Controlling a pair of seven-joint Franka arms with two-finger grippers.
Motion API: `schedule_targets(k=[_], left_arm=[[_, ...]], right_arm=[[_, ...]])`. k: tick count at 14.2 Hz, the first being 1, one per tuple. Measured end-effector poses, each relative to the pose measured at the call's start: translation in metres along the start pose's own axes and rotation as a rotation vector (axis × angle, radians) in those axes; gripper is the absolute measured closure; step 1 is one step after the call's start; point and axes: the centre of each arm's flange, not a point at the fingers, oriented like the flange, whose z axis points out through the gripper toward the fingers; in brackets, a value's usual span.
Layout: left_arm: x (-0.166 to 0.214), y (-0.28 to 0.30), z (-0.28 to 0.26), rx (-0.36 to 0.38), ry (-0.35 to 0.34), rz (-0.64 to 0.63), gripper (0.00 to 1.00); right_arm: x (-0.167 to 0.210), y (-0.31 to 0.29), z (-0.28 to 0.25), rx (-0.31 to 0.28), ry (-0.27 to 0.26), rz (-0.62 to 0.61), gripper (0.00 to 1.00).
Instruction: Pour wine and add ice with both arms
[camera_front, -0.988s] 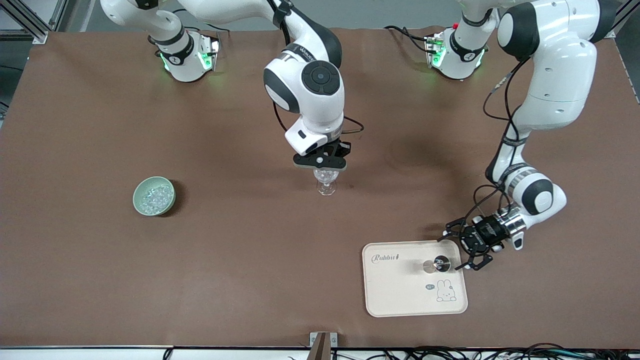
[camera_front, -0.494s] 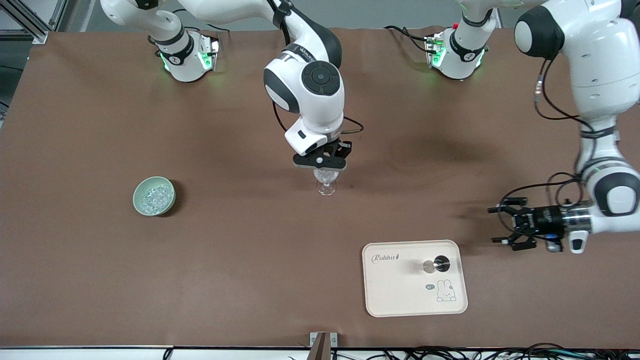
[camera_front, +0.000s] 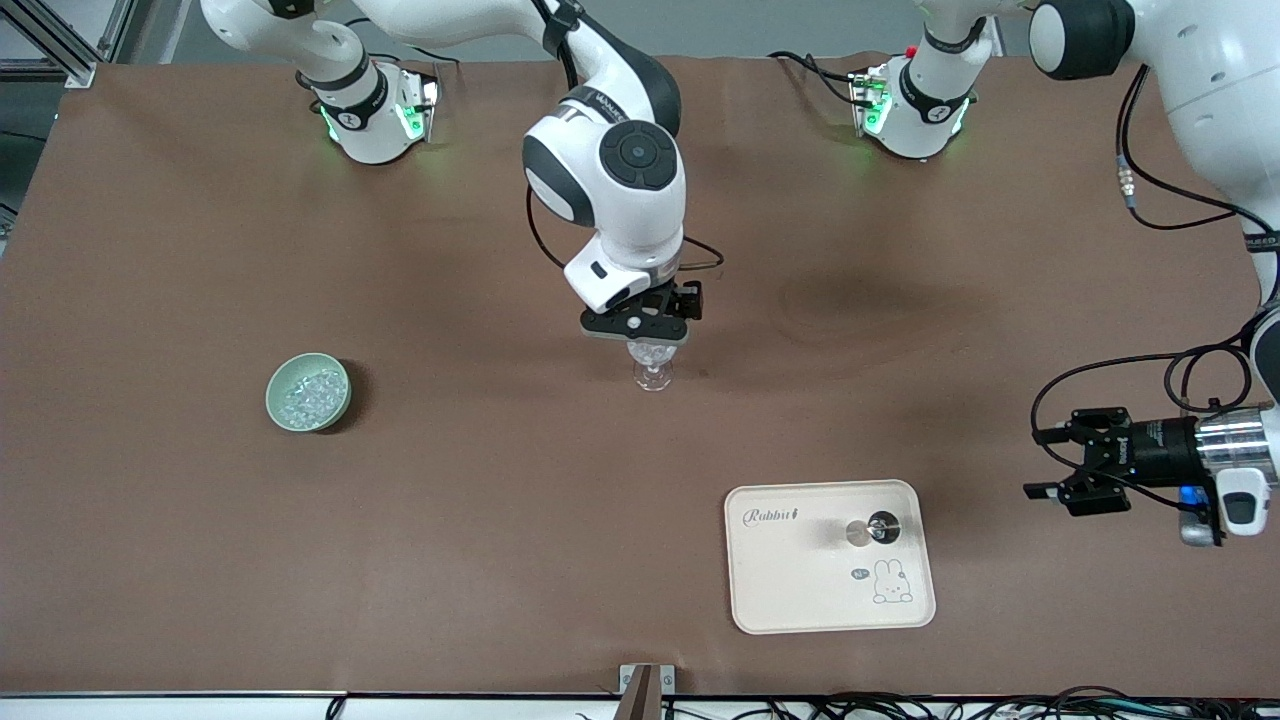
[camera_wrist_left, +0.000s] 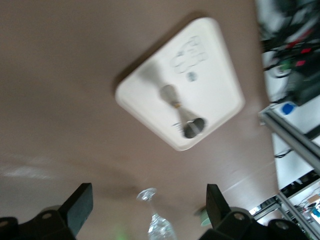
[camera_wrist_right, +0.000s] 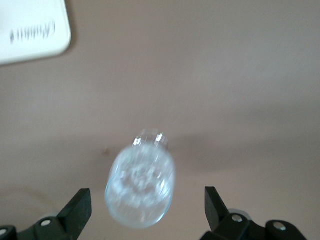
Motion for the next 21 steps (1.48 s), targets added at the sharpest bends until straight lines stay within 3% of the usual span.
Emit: schedule_targets(k=[2,6,8,10,14,17,21], left_arm=[[-0.023,0.024,-0.019,-0.05,0.033,0.051,0.0],[-0.068,0.04,-0.093,-0.065,0.135,0.202,0.0],[-0.084,0.038,-0.124,0.008,0.214,0.379,0.0],[-0.107,0.041,-0.142,0.143,0.286,0.538,0.0],[-0.185,0.062,-0.153,0.379,0.383,0.758,0.0],[-0.244,0.046,-0.163,0.48,0.384,0.882,0.0],[-0.305,0.014,-0.178,0.533,0.364,0.929,0.0]], right_arm=[[0.03,0.029,-0.041,0.01,0.064,0.043,0.0],[0.094,0.139,-0.135,0.003,0.097,0.164,0.0],[0.122,0.205,-0.168,-0.013,0.102,0.186,0.0],[0.148,0.278,-0.191,-0.036,0.096,0.187,0.0],[0.171,0.399,-0.214,-0.087,0.045,0.234,0.0],[0.17,0.454,-0.219,-0.113,-0.006,0.218,0.0],[0.156,0.517,-0.224,-0.106,-0.047,0.135,0.0]])
